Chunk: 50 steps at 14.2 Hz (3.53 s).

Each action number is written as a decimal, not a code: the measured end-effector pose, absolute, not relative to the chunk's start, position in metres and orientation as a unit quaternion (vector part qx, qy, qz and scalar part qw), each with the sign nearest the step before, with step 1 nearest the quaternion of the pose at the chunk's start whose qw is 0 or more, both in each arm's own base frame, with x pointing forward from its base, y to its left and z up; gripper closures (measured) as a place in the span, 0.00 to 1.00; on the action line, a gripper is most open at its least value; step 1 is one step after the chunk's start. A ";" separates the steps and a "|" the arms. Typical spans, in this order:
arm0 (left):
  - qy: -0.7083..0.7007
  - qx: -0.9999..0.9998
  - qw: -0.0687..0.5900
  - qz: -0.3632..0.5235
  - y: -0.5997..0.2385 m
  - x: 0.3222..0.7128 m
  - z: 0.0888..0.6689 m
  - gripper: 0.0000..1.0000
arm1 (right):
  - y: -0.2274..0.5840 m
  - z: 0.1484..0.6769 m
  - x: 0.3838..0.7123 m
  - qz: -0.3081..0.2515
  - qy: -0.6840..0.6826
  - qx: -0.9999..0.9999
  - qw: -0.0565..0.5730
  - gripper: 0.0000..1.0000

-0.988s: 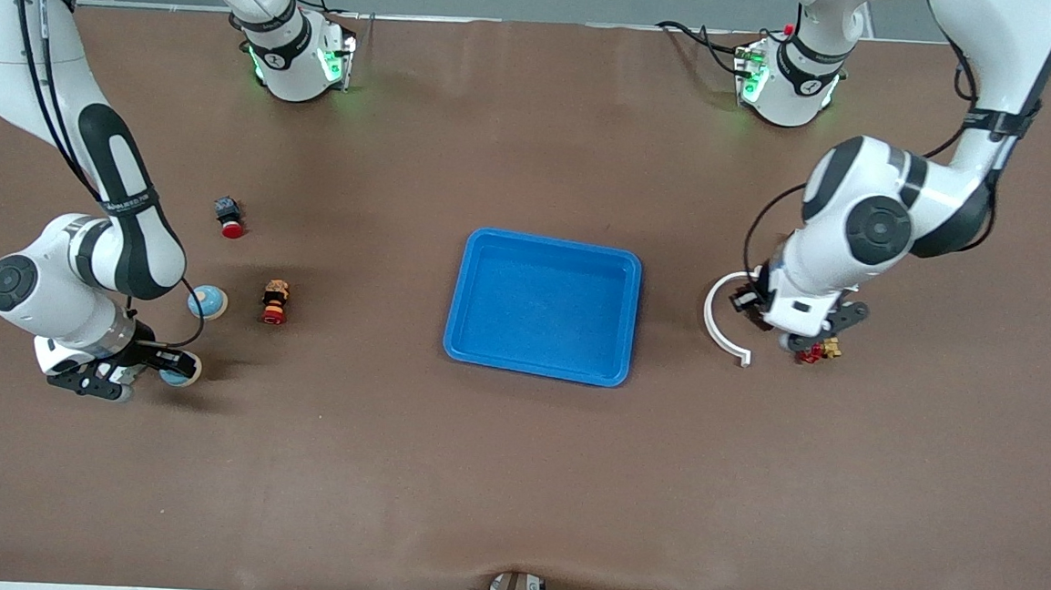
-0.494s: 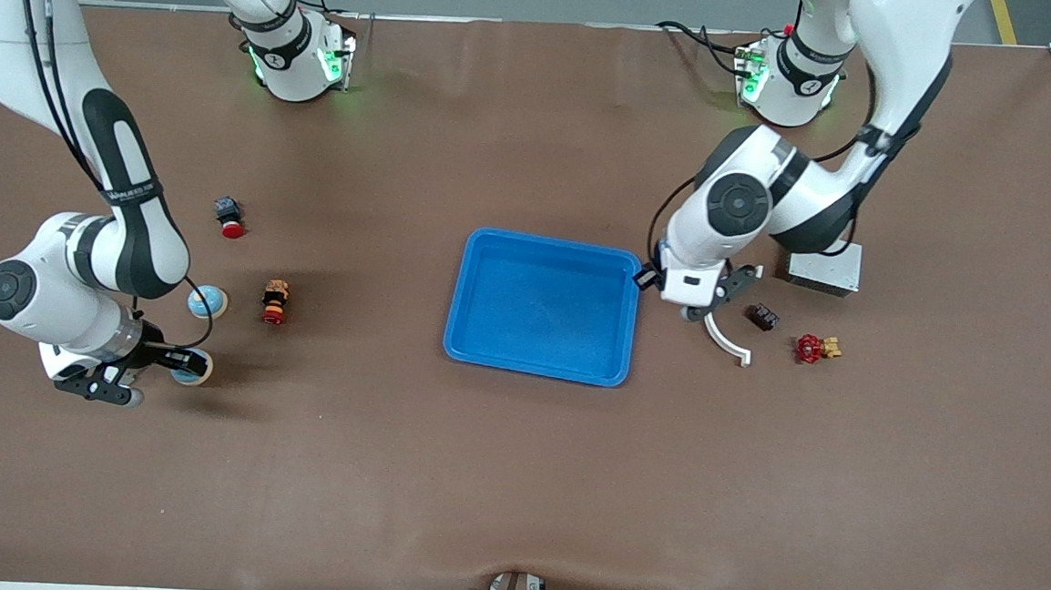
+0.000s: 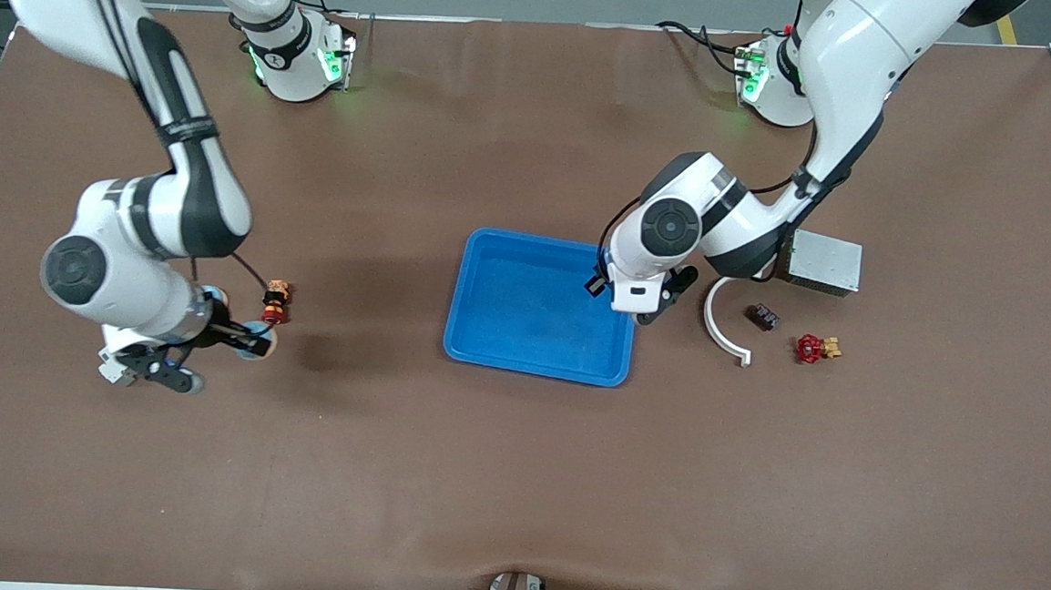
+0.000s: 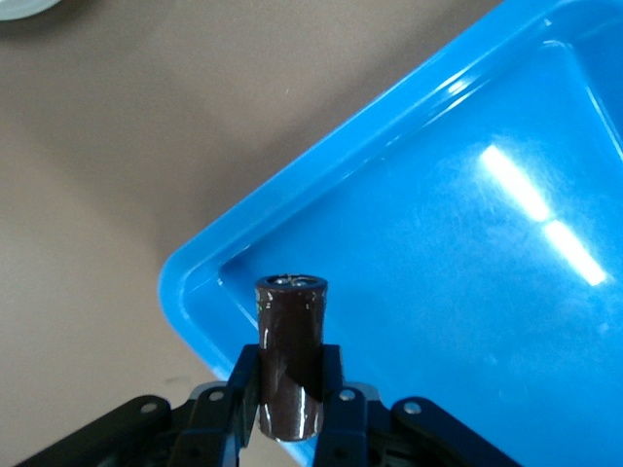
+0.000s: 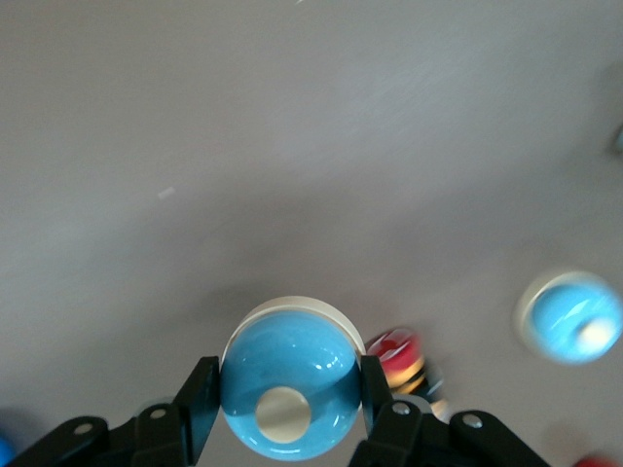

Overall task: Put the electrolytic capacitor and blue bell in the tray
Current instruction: 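Carry the capacitor to the tray while the right gripper lifts the bell, then release the capacitor into the tray while the right gripper moves the bell over, then lower the bell into the tray while the left gripper reaches another capacitor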

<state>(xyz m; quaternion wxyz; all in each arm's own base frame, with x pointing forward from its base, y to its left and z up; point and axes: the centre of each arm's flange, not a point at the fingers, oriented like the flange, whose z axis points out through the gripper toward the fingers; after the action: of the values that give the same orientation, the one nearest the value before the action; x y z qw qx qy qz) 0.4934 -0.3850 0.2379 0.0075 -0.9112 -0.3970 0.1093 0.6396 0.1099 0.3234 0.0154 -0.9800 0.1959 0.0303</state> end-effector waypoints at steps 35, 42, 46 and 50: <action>-0.378 -0.921 0.083 0.047 -0.118 0.553 0.204 0.00 | 0.452 0.232 0.451 -0.006 0.384 -0.922 0.046 0.37; -0.377 -0.922 0.070 0.059 -0.109 0.535 0.176 0.21 | 0.460 0.208 0.444 -0.005 0.390 -0.919 0.051 0.37; -0.378 -0.922 0.061 0.052 -0.110 0.540 0.179 0.63 | 0.469 0.197 0.443 -0.005 0.400 -0.915 0.051 0.37; -0.375 -0.924 0.072 0.026 -0.107 0.557 0.213 0.66 | 0.472 0.195 0.446 -0.007 0.421 -0.906 0.053 0.22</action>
<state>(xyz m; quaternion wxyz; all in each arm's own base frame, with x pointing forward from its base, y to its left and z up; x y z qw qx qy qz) 0.5567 -0.1070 0.2130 0.0716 -0.9238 -0.3751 0.0260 0.4463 0.4723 0.1953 0.0526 -0.9055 0.4210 -0.0067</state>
